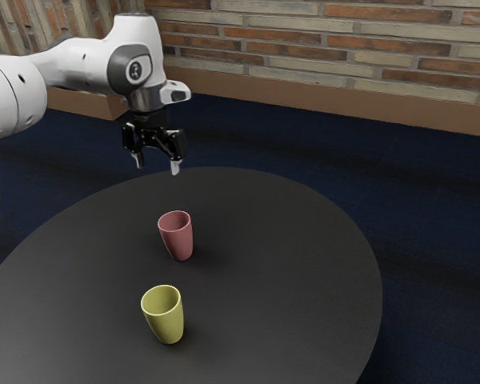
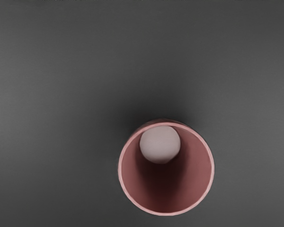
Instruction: Place the left cup onto the right cup
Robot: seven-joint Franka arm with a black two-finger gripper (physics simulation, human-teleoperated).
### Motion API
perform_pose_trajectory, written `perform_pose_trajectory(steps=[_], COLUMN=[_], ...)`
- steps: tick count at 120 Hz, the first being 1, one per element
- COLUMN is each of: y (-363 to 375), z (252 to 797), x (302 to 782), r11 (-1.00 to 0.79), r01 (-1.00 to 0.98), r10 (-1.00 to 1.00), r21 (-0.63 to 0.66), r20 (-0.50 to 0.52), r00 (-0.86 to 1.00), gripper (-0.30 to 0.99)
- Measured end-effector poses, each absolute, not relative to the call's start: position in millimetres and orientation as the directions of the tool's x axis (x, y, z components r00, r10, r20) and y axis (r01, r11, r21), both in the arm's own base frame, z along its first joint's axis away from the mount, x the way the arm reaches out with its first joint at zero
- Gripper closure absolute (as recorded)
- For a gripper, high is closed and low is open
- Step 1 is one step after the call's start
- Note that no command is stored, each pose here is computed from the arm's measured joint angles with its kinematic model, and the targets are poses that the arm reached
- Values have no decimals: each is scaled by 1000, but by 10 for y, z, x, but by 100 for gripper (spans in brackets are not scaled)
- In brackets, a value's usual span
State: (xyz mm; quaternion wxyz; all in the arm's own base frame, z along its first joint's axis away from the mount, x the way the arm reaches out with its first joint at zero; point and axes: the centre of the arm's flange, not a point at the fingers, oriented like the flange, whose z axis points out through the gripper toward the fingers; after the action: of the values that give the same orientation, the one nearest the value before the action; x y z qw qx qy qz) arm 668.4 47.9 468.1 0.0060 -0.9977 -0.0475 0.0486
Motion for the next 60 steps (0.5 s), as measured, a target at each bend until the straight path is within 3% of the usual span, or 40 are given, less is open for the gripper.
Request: perform_pose_trajectory(steps=[60], y=[543], z=[4312], x=[6706], r11=[-991], r01=[137], r10=[137], r21=[-8], r20=[-98], r00=[986], gripper=[0])
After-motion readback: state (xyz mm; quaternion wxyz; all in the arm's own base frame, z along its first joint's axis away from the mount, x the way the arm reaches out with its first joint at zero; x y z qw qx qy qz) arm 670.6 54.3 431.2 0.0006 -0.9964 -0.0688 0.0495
